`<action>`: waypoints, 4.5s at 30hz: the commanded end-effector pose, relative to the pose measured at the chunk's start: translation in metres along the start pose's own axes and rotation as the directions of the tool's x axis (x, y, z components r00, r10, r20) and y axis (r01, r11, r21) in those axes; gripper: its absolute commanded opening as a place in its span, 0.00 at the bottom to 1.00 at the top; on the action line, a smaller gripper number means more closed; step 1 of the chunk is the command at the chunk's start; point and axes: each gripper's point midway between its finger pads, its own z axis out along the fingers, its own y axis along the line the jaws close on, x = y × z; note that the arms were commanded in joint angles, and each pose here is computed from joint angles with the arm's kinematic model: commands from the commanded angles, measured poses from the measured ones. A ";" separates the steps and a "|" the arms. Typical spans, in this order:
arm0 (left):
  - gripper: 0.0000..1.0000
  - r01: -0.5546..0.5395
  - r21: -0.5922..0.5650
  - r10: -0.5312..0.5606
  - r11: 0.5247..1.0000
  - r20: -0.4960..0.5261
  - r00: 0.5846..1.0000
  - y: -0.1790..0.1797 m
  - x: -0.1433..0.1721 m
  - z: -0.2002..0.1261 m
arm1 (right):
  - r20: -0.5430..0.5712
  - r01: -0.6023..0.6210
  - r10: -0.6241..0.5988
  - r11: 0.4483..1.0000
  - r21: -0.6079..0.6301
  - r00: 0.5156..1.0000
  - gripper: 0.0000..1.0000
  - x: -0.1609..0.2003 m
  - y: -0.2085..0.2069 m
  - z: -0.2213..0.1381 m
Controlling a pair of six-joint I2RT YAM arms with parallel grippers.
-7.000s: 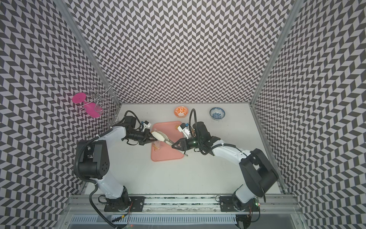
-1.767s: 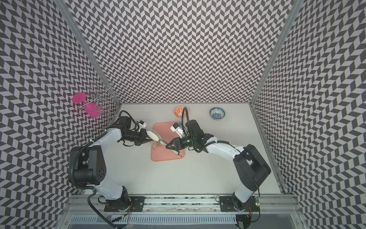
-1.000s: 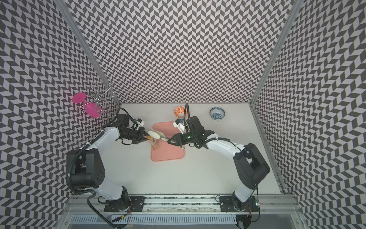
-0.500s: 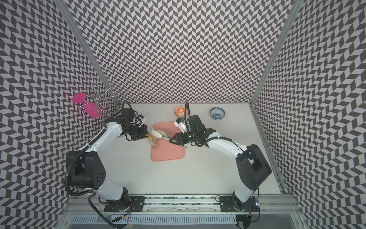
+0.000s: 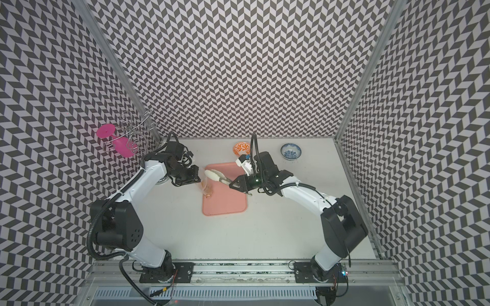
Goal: Put the cookies into a resealable bag to prevent moisture
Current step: Place the cookie in the ziploc bag, then place the clamp on the tray, then place the ziploc bag at the center of the board.
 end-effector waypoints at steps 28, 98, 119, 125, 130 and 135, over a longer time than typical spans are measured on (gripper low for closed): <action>0.00 0.317 0.521 -0.473 0.793 0.198 0.858 -0.079 0.041 -0.077 | -0.031 0.500 -0.523 0.795 0.343 0.852 0.45 0.031 -0.076 0.052; 0.20 0.769 0.422 -0.824 0.481 -0.081 0.560 -0.069 0.137 -0.001 | 0.214 0.680 -0.688 0.723 0.118 0.694 0.00 0.083 0.071 0.043; 0.65 -0.834 0.055 0.595 0.548 0.676 0.436 -0.149 0.103 -0.096 | 0.086 0.641 -0.635 0.758 -0.122 0.768 0.00 0.088 0.034 -0.026; 0.72 -0.986 0.002 0.770 0.164 0.625 0.129 -0.153 0.137 -0.070 | 0.020 0.637 -0.643 0.753 -0.168 0.766 0.00 0.094 0.022 -0.026; 0.74 -0.991 0.117 0.764 0.063 0.634 0.123 -0.163 0.143 -0.042 | 0.029 0.633 -0.637 0.759 -0.153 0.770 0.00 0.089 0.012 -0.028; 0.71 -0.982 0.190 0.753 -0.004 0.647 0.122 -0.174 0.139 -0.014 | 0.044 0.613 -0.614 0.776 -0.149 0.788 0.00 0.084 0.007 -0.028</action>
